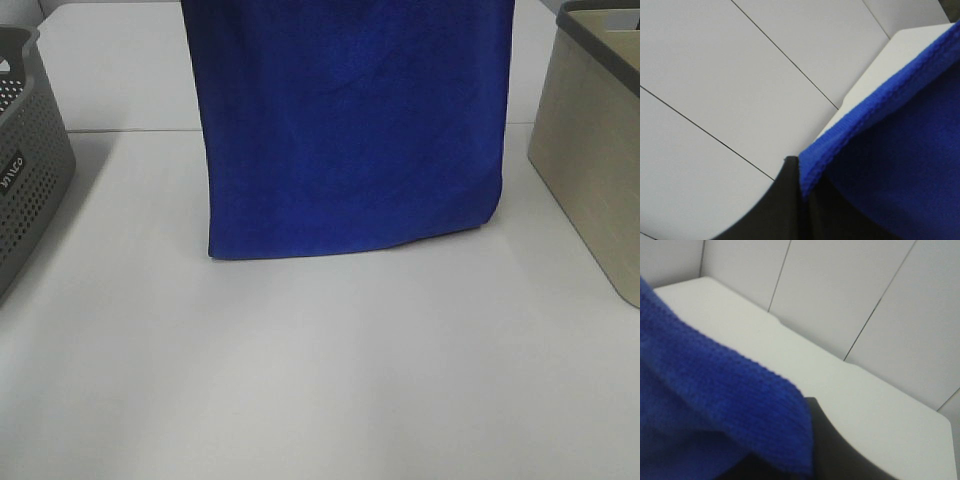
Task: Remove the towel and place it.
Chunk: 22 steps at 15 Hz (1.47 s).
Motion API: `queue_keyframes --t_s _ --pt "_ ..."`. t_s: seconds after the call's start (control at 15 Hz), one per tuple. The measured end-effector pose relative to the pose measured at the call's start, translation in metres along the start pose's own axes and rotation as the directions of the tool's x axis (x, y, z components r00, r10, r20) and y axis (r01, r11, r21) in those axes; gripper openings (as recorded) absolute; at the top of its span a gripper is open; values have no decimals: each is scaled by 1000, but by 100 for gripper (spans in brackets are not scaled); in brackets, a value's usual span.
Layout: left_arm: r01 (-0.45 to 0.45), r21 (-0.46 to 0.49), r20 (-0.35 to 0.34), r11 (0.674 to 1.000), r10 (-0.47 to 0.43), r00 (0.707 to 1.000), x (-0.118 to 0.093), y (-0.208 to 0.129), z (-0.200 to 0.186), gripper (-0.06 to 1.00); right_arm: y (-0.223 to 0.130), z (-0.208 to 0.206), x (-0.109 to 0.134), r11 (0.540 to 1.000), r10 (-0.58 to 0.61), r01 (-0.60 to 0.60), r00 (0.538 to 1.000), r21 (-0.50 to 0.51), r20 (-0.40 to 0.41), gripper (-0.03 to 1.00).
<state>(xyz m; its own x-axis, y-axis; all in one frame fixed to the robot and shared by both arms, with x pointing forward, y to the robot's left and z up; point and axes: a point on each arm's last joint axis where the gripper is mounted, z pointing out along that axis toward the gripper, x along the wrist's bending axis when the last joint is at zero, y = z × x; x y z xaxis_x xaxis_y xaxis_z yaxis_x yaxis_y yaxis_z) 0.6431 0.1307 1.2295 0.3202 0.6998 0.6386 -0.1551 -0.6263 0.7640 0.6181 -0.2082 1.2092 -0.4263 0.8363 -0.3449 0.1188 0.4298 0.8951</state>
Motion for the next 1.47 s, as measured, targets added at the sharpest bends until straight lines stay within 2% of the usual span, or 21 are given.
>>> queue_keyframes --t_s 0.13,0.27,0.4,0.53,0.73,0.8,0.87,1.0,1.07,1.13,1.2,1.27,1.33,1.47 --pt "17 -75 -45 997 -20 999 -7 -14 25 0 -11 34 -5 994 84 -78 994 -81 73 2" --pt "8 -216 -109 976 -32 993 -22 -33 58 0 -27 76 -12 974 188 -167 972 -152 139 2" --pt "-10 -307 -170 952 -44 985 -26 -49 80 0 -26 106 -19 951 256 -220 955 -215 152 2" --pt "-36 -365 -241 931 -57 969 -10 -49 93 0 -6 116 -29 918 305 -249 941 -310 146 2" --pt "-97 -471 -368 877 -95 925 31 -19 85 0 35 102 -44 855 337 -246 932 -456 130 2" --pt "-101 -475 -385 874 -103 917 41 -8 80 0 42 97 -45 849 336 -245 934 -467 119 2" --pt "-89 -454 -377 887 -101 921 43 -7 79 0 39 101 -42 860 329 -254 939 -443 102 2" --pt "-26 -335 -305 942 -83 949 34 -21 91 0 18 122 -33 901 311 -280 949 -331 44 2" --pt "28 -205 -225 978 -75 972 21 -37 101 0 0 135 -28 926 304 -294 953 -238 1 2" --pt "82 -66 -128 994 -90 988 5 -50 108 0 -18 145 -23 946 294 -298 954 -126 -51 2" --pt "115 73 -26 991 -113 993 -13 -60 112 0 -34 150 -19 957 287 -290 952 -14 -107 2" --pt "123 141 24 982 -127 992 -22 -64 112 0 -38 151 -16 960 281 -280 951 27 -128 2" --pt "117 240 97 964 -143 985 -36 -68 110 0 -47 149 -15 962 268 -253 950 108 -163 2" --pt "82 372 191 925 -162 968 -54 -71 104 0 -54 138 -11 952 237 -178 943 248 -233 2"
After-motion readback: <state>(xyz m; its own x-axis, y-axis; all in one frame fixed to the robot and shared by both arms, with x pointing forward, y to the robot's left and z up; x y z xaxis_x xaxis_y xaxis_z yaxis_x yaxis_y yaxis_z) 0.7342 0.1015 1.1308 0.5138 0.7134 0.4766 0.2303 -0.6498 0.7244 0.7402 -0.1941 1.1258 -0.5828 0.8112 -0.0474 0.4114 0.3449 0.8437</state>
